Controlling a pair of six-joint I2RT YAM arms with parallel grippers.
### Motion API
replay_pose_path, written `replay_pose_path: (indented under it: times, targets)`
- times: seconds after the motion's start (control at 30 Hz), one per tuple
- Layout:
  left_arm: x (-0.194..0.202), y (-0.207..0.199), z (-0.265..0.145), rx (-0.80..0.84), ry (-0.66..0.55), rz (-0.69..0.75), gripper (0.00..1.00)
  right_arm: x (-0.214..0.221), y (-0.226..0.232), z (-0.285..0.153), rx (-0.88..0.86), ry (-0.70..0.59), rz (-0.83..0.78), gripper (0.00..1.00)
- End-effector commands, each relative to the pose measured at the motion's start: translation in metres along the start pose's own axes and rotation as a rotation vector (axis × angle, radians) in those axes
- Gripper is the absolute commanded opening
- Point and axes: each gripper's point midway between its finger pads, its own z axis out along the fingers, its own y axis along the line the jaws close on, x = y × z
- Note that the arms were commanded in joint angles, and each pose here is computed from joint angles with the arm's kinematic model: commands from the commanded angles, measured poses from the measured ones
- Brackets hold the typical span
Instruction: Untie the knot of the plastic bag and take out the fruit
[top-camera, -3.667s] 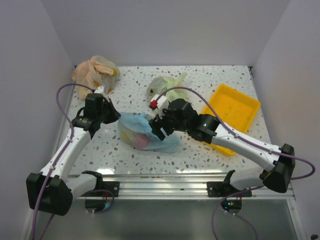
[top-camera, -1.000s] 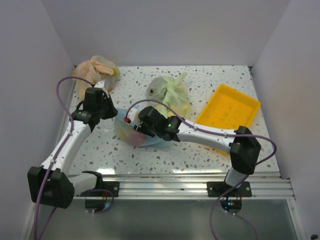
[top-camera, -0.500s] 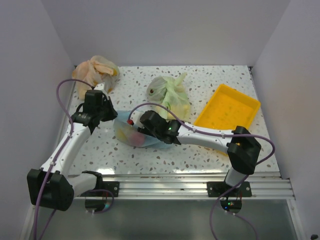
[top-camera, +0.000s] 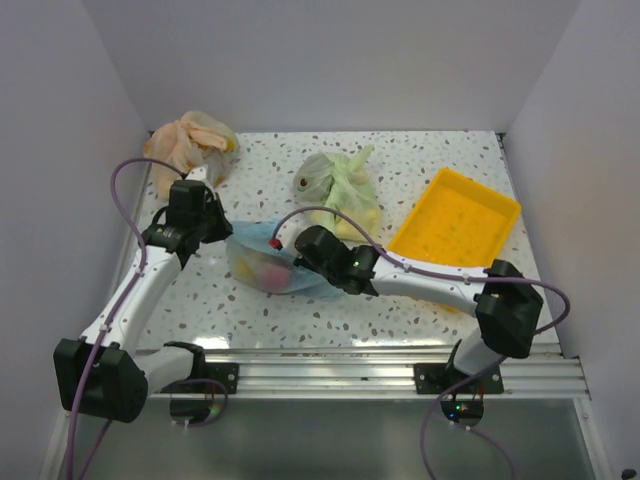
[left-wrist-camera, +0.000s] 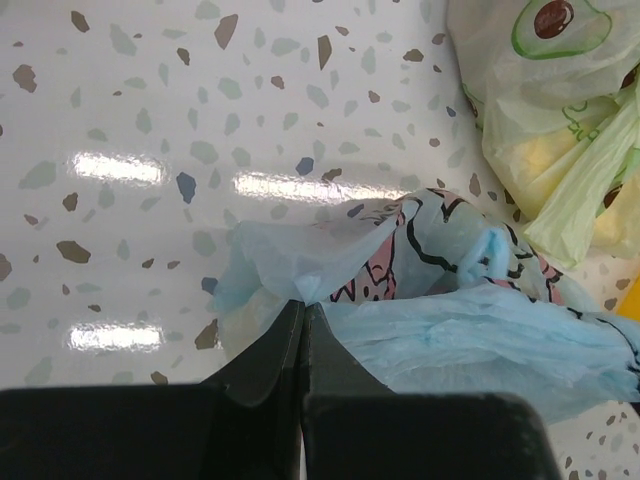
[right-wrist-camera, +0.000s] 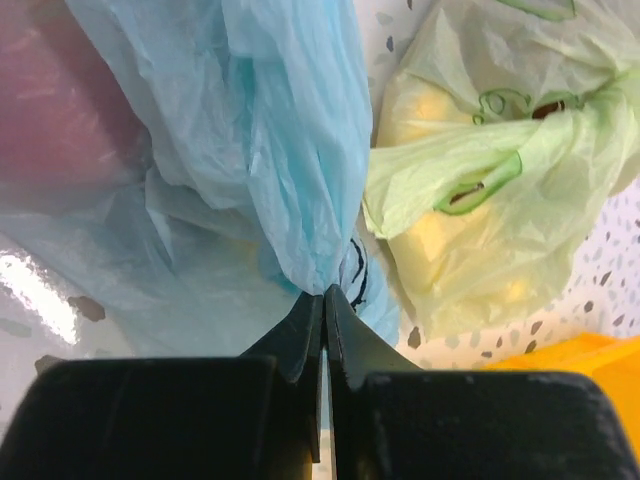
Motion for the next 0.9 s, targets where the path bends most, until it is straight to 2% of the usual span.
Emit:
replay_pose_path:
  times: [0.0,0.3,0.33,0.5,0.53,0.57,0.6,0.63,0.7,0.73,0.8,0.87]
  targets:
    - [-0.006,0.016,0.002,-0.069,-0.040,-0.005,0.00,0.006,-0.034,-0.029,0.090,-0.036,0.182,0.00]
    - [-0.005,0.023,0.027,-0.052,-0.062,-0.154,0.00,0.068,-0.032,-0.066,0.071,-0.072,0.688,0.00]
    - [-0.008,0.023,0.030,-0.048,-0.068,-0.176,0.00,0.065,-0.032,-0.068,0.060,-0.102,0.752,0.00]
    - [-0.025,-0.007,0.044,0.103,-0.065,-0.199,0.01,0.039,-0.018,-0.092,-0.111,-0.258,0.850,0.00]
    - [-0.029,-0.011,0.043,0.122,-0.066,-0.197,0.06,0.034,-0.017,-0.093,-0.123,-0.291,0.859,0.00]
    - [-0.037,-0.017,0.040,0.147,-0.079,-0.192,0.18,0.029,-0.014,-0.096,-0.154,-0.309,0.856,0.00]
    - [-0.038,-0.022,0.036,0.172,-0.078,-0.186,0.27,0.026,-0.015,-0.097,-0.159,-0.317,0.854,0.00]
    - [-0.041,-0.025,0.032,0.186,-0.089,-0.184,0.49,0.025,-0.015,-0.097,-0.161,-0.314,0.844,0.00]
    - [-0.048,-0.032,0.013,0.214,-0.126,-0.168,0.73,0.019,-0.017,-0.098,-0.168,-0.319,0.834,0.00]
    - [-0.049,-0.033,0.006,0.213,-0.138,-0.160,0.90,0.017,-0.017,-0.098,-0.171,-0.327,0.828,0.00]
    - [-0.048,-0.037,-0.016,0.195,-0.164,-0.143,0.99,0.011,-0.018,-0.099,-0.180,-0.343,0.823,0.00]
    - [-0.041,-0.045,-0.033,0.198,-0.168,-0.132,1.00,0.008,-0.020,-0.098,-0.177,-0.350,0.818,0.00]
